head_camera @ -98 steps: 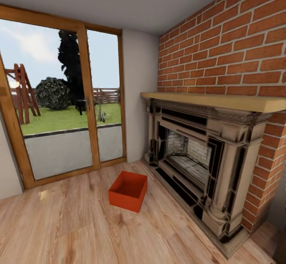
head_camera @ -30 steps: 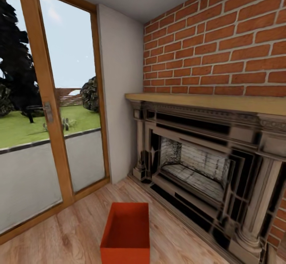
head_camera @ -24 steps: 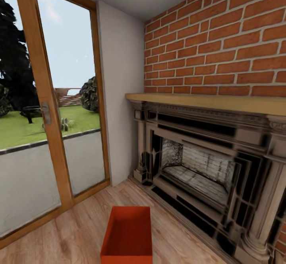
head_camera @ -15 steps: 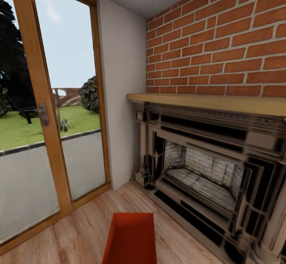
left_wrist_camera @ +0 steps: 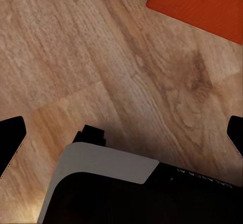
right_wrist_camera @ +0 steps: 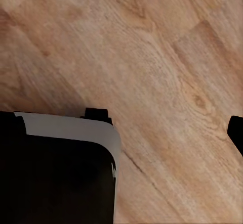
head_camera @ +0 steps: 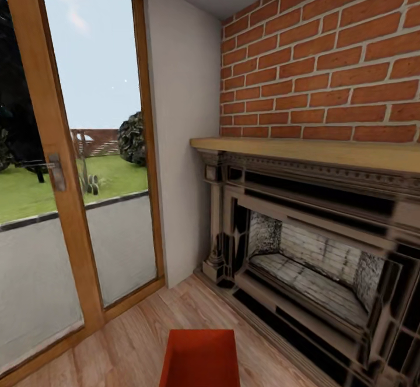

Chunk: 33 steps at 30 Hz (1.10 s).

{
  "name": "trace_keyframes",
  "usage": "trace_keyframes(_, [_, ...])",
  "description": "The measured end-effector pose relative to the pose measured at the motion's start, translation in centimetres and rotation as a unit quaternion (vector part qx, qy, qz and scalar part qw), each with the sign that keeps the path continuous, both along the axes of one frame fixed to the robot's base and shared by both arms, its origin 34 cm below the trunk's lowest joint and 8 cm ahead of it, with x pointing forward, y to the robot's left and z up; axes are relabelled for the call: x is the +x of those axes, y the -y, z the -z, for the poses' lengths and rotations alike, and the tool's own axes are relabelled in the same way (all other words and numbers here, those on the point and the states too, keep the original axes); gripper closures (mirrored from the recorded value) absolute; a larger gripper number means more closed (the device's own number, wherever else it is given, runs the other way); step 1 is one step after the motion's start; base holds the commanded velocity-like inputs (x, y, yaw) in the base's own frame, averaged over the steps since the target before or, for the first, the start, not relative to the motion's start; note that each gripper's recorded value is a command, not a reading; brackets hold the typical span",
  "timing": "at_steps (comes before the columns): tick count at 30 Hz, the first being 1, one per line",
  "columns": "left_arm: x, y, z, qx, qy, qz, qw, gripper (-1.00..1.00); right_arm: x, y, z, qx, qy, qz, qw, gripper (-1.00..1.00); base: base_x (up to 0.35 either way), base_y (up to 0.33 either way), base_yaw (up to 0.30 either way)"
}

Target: Move the two storage containers from the living room to the garage. In the garage, place one container on the floor and stack the other container on top of it (either order is fine).

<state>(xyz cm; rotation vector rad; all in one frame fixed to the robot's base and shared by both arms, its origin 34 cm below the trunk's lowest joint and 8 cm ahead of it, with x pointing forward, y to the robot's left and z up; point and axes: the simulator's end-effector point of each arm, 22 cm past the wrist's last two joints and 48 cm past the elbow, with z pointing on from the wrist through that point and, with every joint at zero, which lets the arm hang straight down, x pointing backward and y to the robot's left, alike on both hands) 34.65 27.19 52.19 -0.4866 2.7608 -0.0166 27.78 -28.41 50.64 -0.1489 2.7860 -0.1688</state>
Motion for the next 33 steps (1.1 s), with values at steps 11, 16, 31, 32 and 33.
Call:
trace_keyframes(11, [0.06, -0.03, -0.01, 0.001, 0.001, 0.000, 1.0000, -1.00, 0.01, -0.11, 0.01, 0.001, 0.000, 0.000, 1.0000, -1.00, 0.266, 0.115, 0.000])
trace_keyframes(16, [0.12, 0.03, -0.01, 0.000, 0.002, 0.000, 1.0000, -1.00, 0.01, -0.11, 0.02, 0.001, 0.000, 0.000, 1.0000, -1.00, 0.070, 0.008, 0.000])
trace_keyframes(31, [0.14, 0.08, -0.01, 0.000, 0.002, 0.000, 1.0000, -1.00, -0.01, -0.06, 0.03, 0.000, -0.001, 0.000, 1.0000, -1.00, 0.002, 0.000, 0.126])
trace_keyframes(32, [0.13, 0.08, -0.01, 0.000, 0.002, 0.000, 1.0000, -1.00, -0.01, -0.05, 0.03, 0.000, -0.001, 0.000, 1.0000, -1.00, 0.000, 0.000, 0.034])
trace_keyframes(33, [0.13, 0.08, -0.01, 0.000, 0.002, 0.000, 1.0000, -1.00, -0.02, -0.03, 0.04, 0.000, -0.001, 0.000, 1.0000, -1.00, 0.000, 0.000, 0.022])
